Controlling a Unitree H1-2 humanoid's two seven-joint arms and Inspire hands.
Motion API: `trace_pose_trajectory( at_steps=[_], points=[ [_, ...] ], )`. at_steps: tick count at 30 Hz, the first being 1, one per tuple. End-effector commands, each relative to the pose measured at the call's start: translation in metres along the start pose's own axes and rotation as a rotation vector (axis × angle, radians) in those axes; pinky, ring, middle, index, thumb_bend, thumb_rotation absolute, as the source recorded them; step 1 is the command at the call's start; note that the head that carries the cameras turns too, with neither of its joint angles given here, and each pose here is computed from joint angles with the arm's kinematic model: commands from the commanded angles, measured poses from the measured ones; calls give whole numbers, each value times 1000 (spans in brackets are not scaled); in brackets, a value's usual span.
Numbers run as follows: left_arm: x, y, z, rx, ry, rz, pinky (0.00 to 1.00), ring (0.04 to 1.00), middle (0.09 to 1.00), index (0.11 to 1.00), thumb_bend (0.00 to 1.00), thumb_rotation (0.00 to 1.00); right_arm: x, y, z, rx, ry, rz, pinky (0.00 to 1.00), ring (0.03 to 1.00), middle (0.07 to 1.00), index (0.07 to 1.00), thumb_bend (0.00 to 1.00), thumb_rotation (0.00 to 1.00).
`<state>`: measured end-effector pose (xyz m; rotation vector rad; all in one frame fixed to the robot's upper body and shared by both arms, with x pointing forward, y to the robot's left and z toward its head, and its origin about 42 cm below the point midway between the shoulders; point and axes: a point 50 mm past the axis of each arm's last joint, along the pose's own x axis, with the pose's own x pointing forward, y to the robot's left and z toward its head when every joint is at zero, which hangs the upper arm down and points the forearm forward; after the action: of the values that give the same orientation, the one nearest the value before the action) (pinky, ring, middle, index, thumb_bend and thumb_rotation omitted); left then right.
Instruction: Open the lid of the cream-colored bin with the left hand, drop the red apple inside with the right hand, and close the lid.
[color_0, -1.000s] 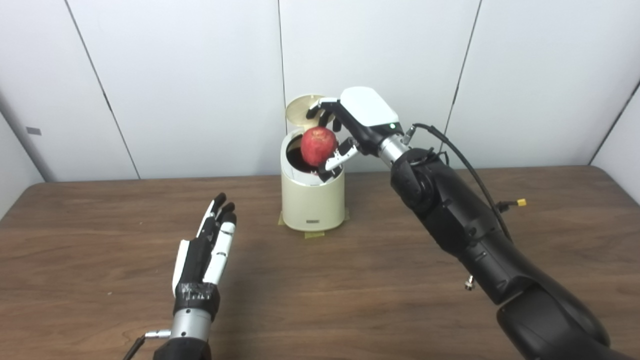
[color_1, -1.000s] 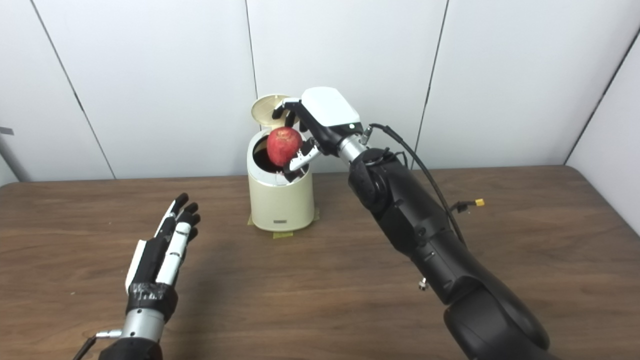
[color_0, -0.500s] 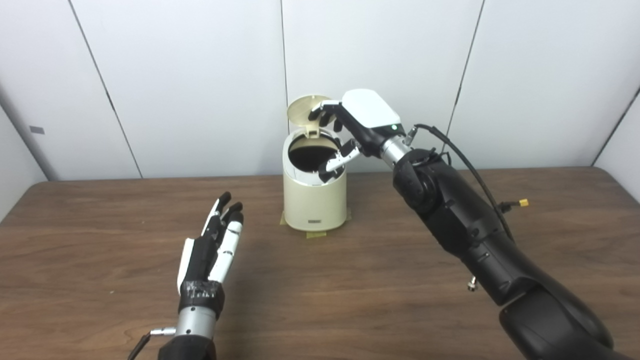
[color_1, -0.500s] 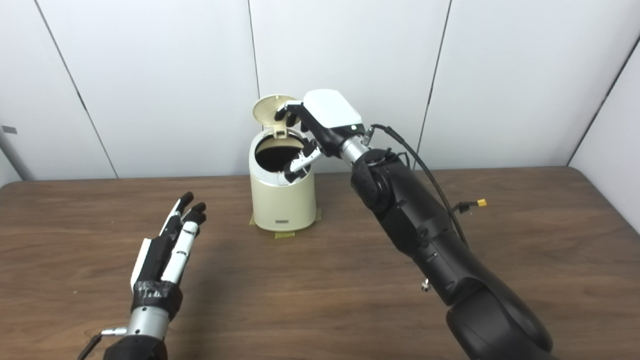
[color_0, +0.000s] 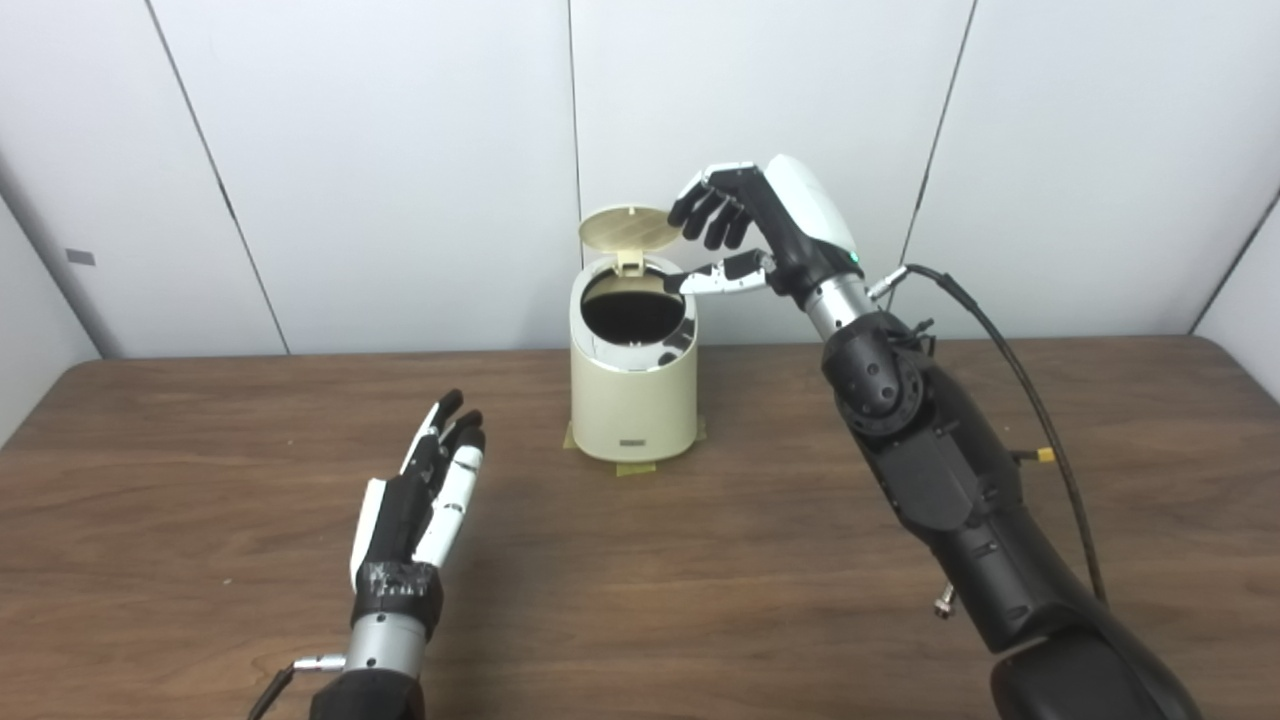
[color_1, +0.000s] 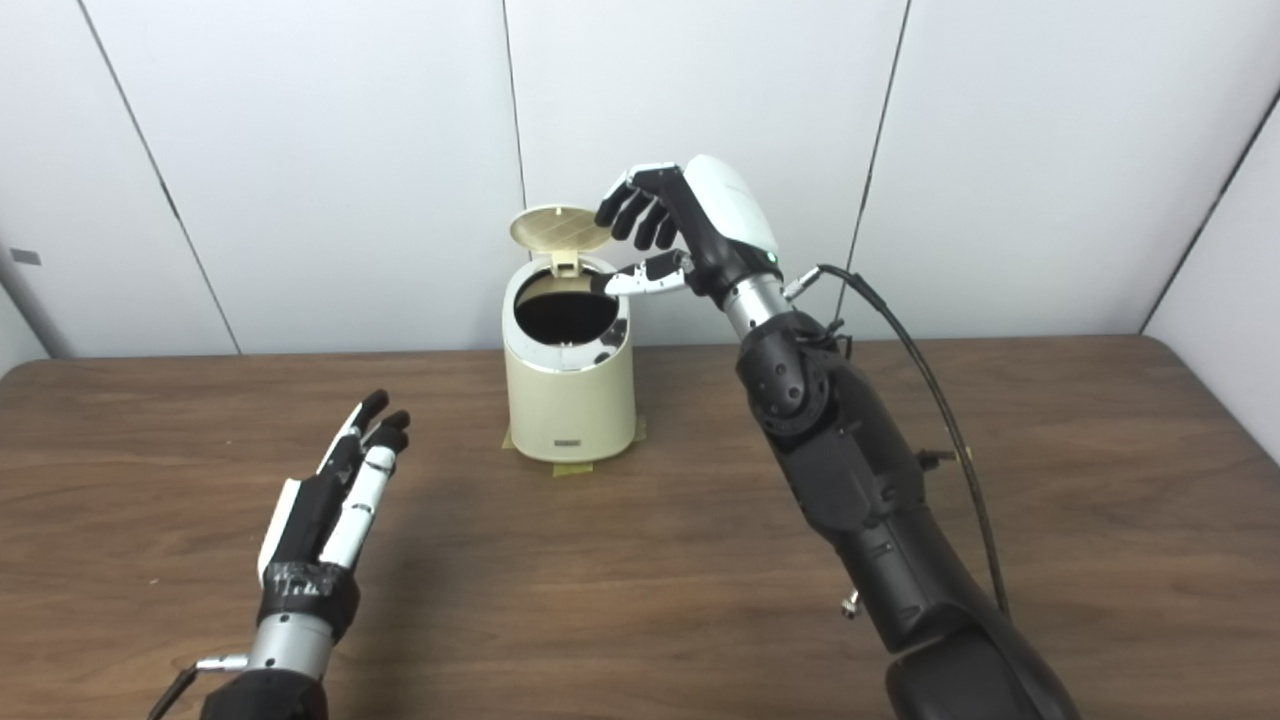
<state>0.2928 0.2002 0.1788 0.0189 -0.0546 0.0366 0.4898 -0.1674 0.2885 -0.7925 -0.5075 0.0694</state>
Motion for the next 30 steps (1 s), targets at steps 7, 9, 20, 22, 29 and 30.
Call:
trace_pose_trajectory(
  at_steps=[7,9,20,22,29,30],
  points=[
    [10,4,8,-69,-64,-18,956,926,918,948,401,657,-32,-23,-21,79,63,-117,420,420,471,556,514,0],
    [11,6,5,-90,-56,-14,935,919,919,945,414,652,-47,-23,-27,132,117,-123,436,428,476,547,514,0],
    [50,24,21,-82,-79,-30,928,934,947,974,416,673,-116,-13,-38,639,340,-118,650,746,773,630,493,331],
    [62,28,31,-58,-97,-41,926,945,955,985,386,706,-128,-9,-38,720,362,-107,718,814,833,764,472,541],
    [107,39,66,31,-133,-76,970,973,971,986,402,831,-168,7,-36,971,448,-191,851,894,906,879,471,988],
    [111,40,69,38,-137,-79,969,973,970,984,405,842,-171,9,-36,977,453,-192,858,900,909,885,475,994]
  ],
)
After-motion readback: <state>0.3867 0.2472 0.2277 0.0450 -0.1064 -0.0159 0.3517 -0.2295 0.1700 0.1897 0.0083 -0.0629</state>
